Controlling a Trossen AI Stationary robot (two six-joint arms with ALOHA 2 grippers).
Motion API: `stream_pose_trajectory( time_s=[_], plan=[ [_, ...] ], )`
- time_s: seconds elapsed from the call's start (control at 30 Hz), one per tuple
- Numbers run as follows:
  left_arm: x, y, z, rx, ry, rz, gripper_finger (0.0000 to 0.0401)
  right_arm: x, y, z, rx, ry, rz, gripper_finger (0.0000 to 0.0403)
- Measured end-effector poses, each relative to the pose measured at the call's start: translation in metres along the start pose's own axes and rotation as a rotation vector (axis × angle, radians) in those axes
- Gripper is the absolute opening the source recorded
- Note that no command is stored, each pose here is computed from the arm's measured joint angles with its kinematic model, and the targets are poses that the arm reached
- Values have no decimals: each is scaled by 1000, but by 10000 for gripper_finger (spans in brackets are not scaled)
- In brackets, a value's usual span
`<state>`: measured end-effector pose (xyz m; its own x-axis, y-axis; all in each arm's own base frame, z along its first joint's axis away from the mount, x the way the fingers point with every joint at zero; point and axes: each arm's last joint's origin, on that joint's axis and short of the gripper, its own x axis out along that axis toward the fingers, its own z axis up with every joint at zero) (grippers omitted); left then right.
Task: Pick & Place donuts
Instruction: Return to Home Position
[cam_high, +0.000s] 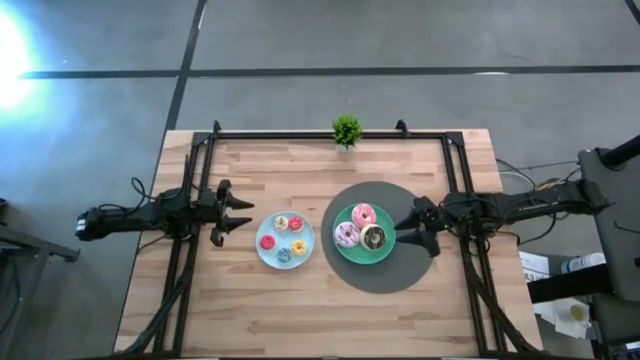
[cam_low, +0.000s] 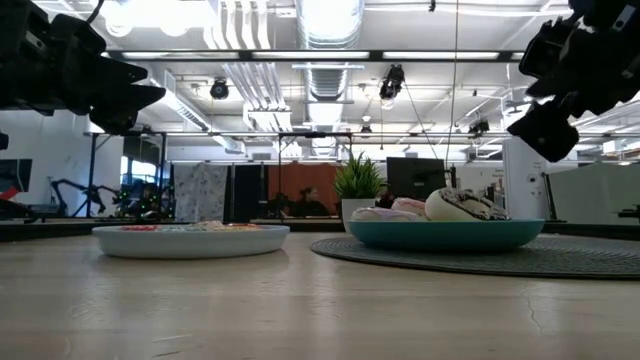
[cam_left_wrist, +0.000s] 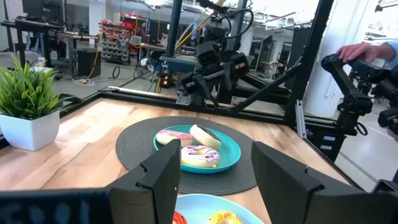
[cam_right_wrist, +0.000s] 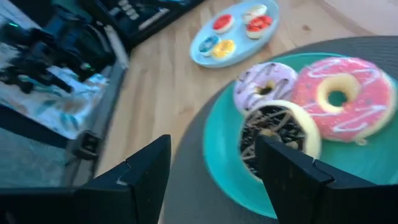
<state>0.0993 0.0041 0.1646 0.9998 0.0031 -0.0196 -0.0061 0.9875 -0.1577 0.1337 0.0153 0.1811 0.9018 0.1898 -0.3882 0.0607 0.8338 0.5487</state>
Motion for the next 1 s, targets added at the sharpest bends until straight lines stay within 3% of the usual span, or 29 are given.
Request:
stream_pose_trajectory(
  time_s=[0.2, 0.53, 0.83, 1.0],
  plan=[
    [0, 0, 0, 0, -1, -1, 171, -15, 6, 6, 13, -93, 85, 224],
    [0, 0, 1, 1, -12, -5, 171, -41, 2, 11, -492, -487, 41, 224],
    [0, 0, 1, 1, -14, -5, 171, -32, -16, -14, -547, -516, 33, 224],
    [0, 0, 1, 1, -15, -5, 171, -33, -16, -15, -605, -506, 14, 224]
  ],
)
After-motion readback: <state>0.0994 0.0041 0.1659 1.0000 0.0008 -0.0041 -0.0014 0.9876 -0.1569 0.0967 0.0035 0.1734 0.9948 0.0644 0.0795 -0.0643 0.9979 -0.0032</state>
